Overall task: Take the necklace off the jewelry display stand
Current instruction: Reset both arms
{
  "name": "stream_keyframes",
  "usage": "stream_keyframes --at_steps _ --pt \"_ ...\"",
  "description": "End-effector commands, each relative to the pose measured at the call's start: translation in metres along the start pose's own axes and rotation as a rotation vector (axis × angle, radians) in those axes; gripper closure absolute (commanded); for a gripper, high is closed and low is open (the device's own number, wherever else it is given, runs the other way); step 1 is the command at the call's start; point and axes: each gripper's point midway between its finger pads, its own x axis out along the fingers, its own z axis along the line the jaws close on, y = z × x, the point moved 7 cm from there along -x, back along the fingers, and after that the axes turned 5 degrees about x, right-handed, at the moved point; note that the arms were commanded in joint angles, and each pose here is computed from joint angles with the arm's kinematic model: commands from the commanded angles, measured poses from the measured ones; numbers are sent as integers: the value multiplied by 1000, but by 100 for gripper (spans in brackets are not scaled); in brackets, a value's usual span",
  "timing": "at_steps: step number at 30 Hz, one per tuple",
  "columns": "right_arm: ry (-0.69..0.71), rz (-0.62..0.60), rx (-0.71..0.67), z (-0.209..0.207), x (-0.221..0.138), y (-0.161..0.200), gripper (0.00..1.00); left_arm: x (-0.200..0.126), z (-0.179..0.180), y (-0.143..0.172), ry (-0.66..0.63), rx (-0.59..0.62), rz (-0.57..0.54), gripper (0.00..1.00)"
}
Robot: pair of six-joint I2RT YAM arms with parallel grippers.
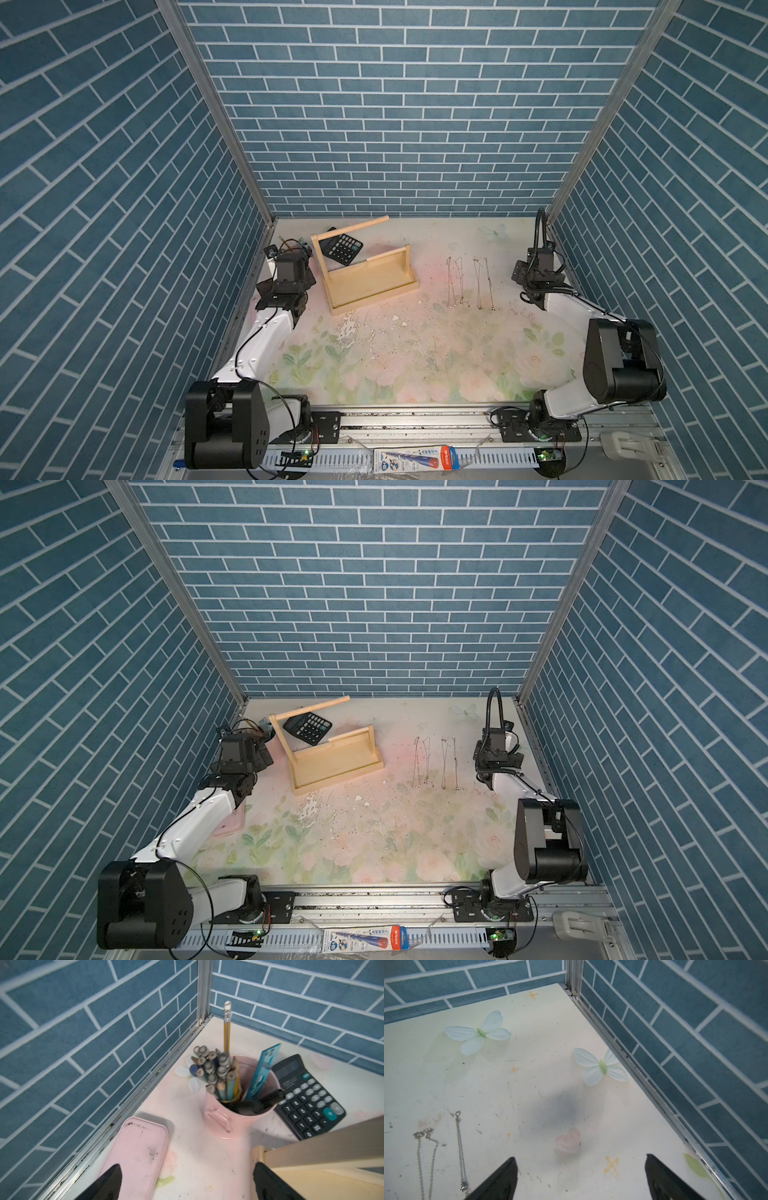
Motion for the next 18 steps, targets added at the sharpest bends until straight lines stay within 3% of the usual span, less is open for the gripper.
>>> stream_keyframes --at_steps 1,3,8,13,18 --pt "34 -153 6 -5 -8 -22 5 7 18 -12 -97 -74 -119 1" --pt "54 -166 -8 -7 -6 -18 4 17 23 -1 -99 -101 -119 1" --pt "93 -194 -4 -13 -5 -12 3 38 22 25 -140 -15 -99 1" --pt "101 -192 -24 -15 -6 -10 3 54 11 48 -53 6 -89 1" --pt "73 -200 -38 -17 -14 -3 4 50 8 55 22 12 -145 1"
